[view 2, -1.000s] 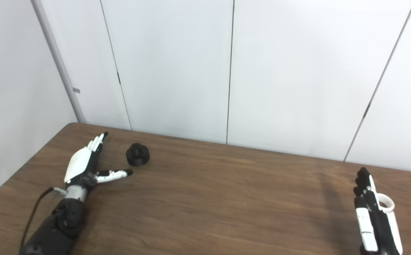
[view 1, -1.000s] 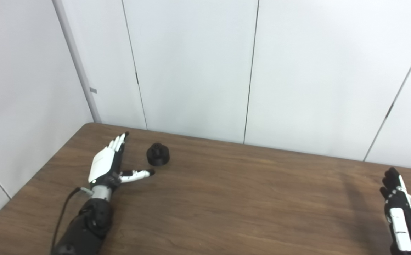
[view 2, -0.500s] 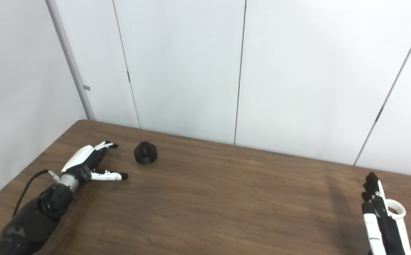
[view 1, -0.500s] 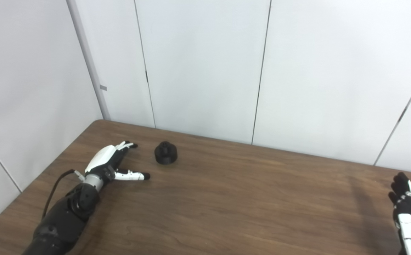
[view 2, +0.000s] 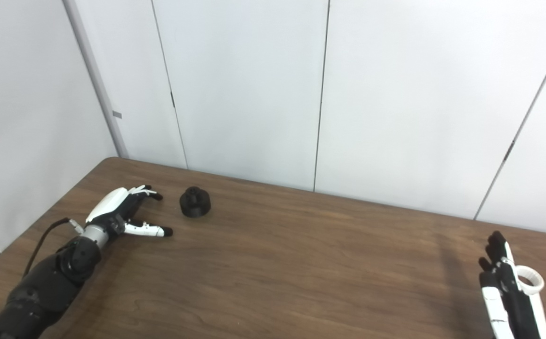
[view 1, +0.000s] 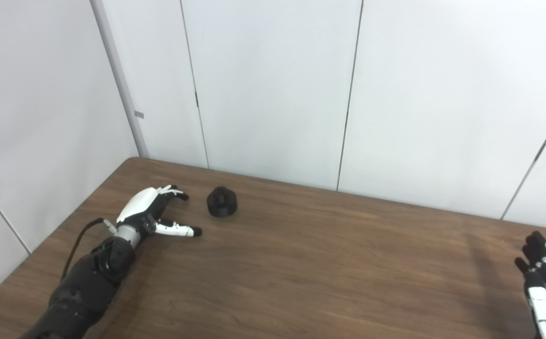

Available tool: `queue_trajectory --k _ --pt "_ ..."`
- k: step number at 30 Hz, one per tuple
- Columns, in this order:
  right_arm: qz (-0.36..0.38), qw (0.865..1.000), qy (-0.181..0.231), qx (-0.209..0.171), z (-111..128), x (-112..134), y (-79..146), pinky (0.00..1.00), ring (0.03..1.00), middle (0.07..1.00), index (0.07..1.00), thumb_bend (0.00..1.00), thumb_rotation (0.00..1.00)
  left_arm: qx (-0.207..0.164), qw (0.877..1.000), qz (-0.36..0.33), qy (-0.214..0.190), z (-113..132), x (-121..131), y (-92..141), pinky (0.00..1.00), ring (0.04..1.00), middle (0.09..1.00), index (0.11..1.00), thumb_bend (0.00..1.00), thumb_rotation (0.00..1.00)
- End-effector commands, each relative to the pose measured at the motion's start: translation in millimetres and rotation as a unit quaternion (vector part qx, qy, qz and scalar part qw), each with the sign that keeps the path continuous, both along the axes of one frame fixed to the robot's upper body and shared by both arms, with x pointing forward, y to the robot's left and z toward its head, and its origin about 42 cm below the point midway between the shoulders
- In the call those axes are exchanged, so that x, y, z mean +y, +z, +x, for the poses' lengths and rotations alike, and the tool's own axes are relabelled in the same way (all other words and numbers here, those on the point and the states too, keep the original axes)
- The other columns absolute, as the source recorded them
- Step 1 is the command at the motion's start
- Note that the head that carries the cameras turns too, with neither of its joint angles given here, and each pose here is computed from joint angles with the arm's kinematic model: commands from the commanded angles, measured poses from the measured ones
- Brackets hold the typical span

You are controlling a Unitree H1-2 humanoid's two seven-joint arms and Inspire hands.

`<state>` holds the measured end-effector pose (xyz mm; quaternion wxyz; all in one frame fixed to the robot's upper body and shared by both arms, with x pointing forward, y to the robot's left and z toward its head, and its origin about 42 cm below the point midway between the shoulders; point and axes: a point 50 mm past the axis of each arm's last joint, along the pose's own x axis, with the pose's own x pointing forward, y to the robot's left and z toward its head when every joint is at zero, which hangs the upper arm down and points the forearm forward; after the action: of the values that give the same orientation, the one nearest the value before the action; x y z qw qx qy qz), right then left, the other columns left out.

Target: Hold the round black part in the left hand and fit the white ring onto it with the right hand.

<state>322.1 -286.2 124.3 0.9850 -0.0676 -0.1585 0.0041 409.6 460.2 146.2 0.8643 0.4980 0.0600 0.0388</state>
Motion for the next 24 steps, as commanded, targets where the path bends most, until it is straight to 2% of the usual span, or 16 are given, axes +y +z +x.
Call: queue_trajectory --k 1,13,24 --pt "0.02 0.997 -0.015 0.074 -31 2 -43 0.98 1.0 1.0 1.0 0.39 0.89 -0.017 1.0 0.012 -0.011 15 -3 16 1.0 1.0 0.972 0.821 1.0 0.36" --pt "0.023 0.997 -0.016 0.074 -36 4 -40 0.98 1.0 1.0 1.0 0.39 0.9 0.001 0.999 0.026 -0.035 39 -28 9 1.0 1.0 0.974 0.823 1.0 0.4" --pt "0.023 0.997 -0.016 0.077 -37 8 -39 0.96 1.0 1.0 0.999 0.38 0.9 0.005 0.998 0.019 -0.06 45 -46 6 1.0 1.0 0.971 0.82 1.0 0.36"
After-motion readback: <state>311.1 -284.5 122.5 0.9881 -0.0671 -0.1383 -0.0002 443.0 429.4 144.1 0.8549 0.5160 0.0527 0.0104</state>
